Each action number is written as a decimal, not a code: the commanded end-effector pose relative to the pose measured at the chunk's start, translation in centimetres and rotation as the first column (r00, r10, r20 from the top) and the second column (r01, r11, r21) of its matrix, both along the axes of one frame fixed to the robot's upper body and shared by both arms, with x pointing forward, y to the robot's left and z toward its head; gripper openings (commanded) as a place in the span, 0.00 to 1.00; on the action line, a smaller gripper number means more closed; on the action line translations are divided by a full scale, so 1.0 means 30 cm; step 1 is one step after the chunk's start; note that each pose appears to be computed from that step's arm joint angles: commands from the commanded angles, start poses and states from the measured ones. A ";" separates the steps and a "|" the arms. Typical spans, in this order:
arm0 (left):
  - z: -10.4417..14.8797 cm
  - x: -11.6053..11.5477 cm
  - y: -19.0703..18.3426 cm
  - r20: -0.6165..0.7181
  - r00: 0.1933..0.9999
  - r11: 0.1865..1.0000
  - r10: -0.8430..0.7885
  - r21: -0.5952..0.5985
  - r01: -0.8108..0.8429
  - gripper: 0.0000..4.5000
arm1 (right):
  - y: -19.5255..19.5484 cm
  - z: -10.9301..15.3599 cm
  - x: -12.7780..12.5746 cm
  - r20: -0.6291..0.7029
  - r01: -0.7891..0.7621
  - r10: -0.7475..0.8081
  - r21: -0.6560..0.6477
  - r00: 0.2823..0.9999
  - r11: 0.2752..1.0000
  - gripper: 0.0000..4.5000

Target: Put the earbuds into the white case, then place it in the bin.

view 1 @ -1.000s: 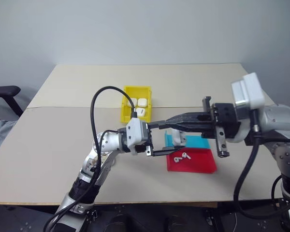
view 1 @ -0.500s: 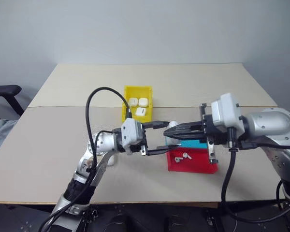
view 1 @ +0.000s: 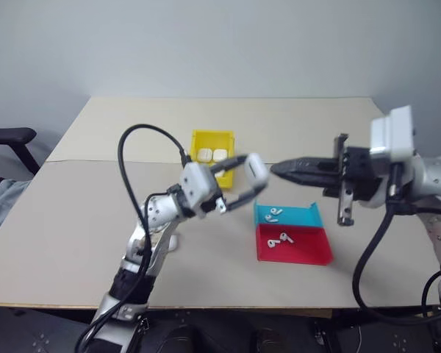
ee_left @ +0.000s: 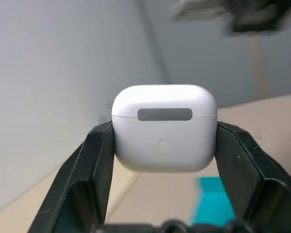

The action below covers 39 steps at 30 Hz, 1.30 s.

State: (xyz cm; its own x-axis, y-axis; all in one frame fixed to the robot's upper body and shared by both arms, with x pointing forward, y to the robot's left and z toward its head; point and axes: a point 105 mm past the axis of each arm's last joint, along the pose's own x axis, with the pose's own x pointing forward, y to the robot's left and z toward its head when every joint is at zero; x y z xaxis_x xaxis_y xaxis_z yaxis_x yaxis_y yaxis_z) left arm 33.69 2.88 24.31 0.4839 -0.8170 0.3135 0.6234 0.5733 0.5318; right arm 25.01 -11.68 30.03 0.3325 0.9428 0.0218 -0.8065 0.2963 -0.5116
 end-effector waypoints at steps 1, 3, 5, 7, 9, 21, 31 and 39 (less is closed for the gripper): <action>0.063 0.122 0.029 -0.014 0.968 0.967 0.251 0.036 -0.251 0.62 | -0.030 -0.012 0.012 -0.012 0.076 -0.076 0.043 0.997 0.996 0.01; 0.079 0.174 0.053 -0.009 0.935 0.935 0.354 0.016 -0.353 0.62 | -0.032 -0.044 0.017 -0.037 0.101 -0.100 0.040 0.994 0.994 0.01; 0.078 0.204 0.065 -0.005 0.911 0.911 0.411 0.026 -0.411 0.62 | -0.032 -0.060 0.019 -0.048 0.113 -0.111 0.037 0.993 0.993 0.01; 0.029 0.277 0.090 -0.086 0.854 0.856 0.513 0.123 -0.501 0.62 | -0.033 -0.087 0.025 -0.072 0.134 -0.131 0.030 0.989 0.991 0.01; -0.004 0.330 0.109 -0.131 0.794 0.803 0.594 0.164 -0.573 0.62 | -0.037 -0.109 0.036 -0.103 0.162 -0.159 0.027 0.982 0.986 0.01; -0.100 0.402 0.105 -0.171 0.725 0.741 0.668 0.245 -0.625 0.90 | -0.061 -0.145 0.045 -0.128 0.214 -0.213 -0.003 0.969 0.977 0.00; 0.035 0.220 0.093 -0.397 0.886 0.952 0.240 -0.082 -0.294 0.99 | -0.118 -0.172 0.052 -0.086 0.252 -0.260 -0.095 0.962 0.963 0.00; -0.004 -0.080 0.273 -0.312 0.943 0.993 -0.113 0.000 0.120 0.99 | -0.307 -0.251 0.029 -0.059 0.272 -0.305 -0.315 0.950 0.909 0.00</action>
